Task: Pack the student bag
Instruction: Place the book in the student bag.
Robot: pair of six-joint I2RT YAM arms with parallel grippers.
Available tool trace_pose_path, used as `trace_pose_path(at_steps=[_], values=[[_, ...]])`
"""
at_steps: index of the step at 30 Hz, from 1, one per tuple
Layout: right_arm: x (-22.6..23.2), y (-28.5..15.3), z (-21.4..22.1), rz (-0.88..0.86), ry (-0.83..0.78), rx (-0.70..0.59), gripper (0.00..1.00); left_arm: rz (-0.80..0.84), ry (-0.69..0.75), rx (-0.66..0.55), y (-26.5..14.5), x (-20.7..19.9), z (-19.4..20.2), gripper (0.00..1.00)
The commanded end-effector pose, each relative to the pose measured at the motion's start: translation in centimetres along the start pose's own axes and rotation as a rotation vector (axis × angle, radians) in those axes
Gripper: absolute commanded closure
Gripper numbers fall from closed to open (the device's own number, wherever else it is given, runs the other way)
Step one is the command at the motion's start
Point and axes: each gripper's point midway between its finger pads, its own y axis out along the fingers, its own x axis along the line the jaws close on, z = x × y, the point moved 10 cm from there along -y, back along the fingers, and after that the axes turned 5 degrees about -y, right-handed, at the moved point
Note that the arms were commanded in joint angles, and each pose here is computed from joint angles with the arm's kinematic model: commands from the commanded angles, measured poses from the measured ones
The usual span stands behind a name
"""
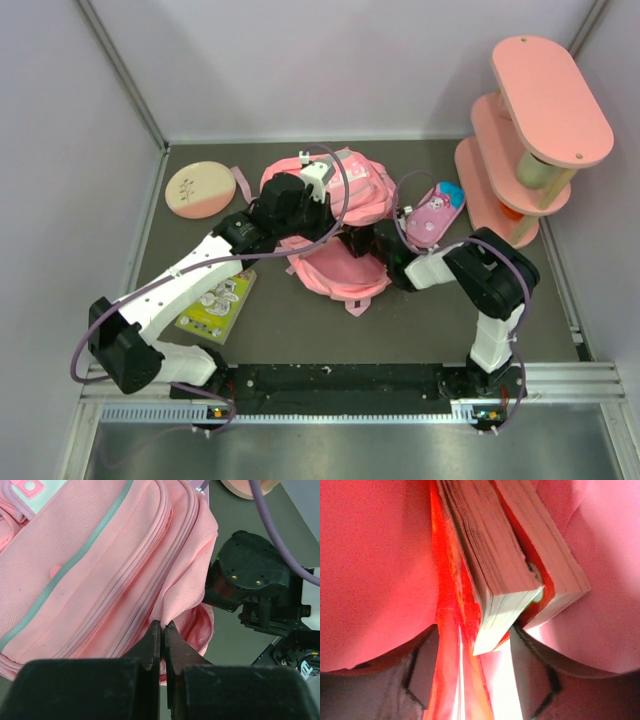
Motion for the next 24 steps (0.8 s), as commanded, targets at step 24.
trace_pose_path(at_steps=[24], values=[[2.2, -17.7, 0.6, -0.036, -0.48, 0.234, 0.21, -0.039, -0.057, -0.174, -0.1, 0.7, -2.5, 1.0]])
